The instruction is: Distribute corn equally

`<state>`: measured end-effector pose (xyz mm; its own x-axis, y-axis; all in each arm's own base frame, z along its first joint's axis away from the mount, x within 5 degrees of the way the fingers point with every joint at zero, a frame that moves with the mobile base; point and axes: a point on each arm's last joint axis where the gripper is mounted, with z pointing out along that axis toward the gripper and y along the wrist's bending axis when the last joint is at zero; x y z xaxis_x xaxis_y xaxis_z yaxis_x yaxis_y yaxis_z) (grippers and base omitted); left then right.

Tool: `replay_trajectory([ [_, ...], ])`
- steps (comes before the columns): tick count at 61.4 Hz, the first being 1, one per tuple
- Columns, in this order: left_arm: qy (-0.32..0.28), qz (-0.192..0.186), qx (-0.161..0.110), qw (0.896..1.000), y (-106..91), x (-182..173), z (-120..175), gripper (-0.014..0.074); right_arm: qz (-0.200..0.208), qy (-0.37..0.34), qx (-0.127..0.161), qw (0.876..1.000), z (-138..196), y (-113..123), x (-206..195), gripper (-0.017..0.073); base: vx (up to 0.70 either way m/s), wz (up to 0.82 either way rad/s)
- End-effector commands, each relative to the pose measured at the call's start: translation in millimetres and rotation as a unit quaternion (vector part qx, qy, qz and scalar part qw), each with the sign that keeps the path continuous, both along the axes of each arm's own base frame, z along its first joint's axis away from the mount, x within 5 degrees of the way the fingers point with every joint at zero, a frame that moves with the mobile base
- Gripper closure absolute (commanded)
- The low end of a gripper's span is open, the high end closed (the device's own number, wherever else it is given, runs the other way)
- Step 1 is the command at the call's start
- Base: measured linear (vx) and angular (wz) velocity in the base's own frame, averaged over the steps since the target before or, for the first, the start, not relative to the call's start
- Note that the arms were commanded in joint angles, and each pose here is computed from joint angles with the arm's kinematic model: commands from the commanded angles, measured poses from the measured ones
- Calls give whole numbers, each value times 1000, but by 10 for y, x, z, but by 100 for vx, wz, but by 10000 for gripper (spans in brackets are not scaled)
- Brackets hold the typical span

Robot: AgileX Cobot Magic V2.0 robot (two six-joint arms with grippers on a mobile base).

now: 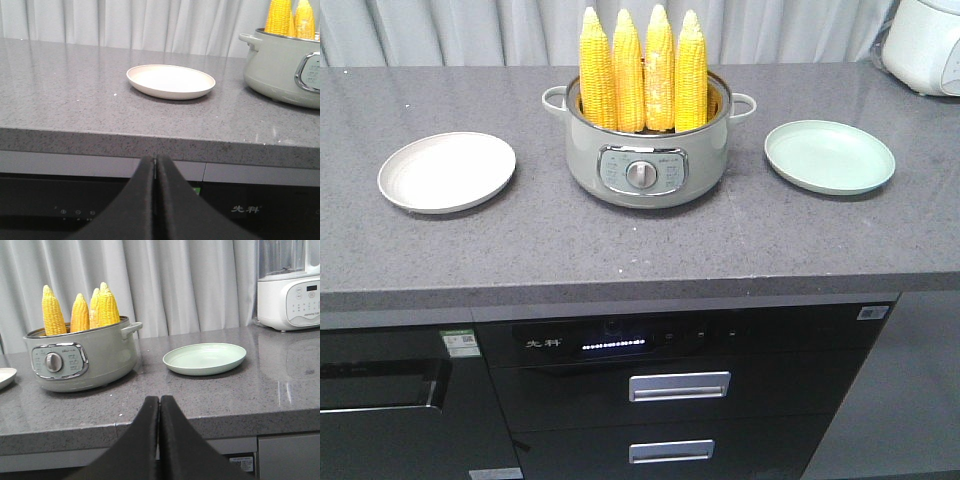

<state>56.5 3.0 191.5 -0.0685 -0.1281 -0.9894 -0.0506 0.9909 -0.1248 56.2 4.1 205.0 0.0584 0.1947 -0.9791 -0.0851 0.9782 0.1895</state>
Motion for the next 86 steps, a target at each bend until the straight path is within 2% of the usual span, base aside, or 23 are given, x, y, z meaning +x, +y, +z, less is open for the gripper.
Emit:
replay_trajectory([
  [1,-47,-8,-4,999,-13,-9,72,601,3,-31,-11,999,28,9,-5,561,11,-4],
  [86,-47,-8,-4,999,-13,-9,72,601,3,-31,-11,999,28,9,-5,561,11,-1],
])
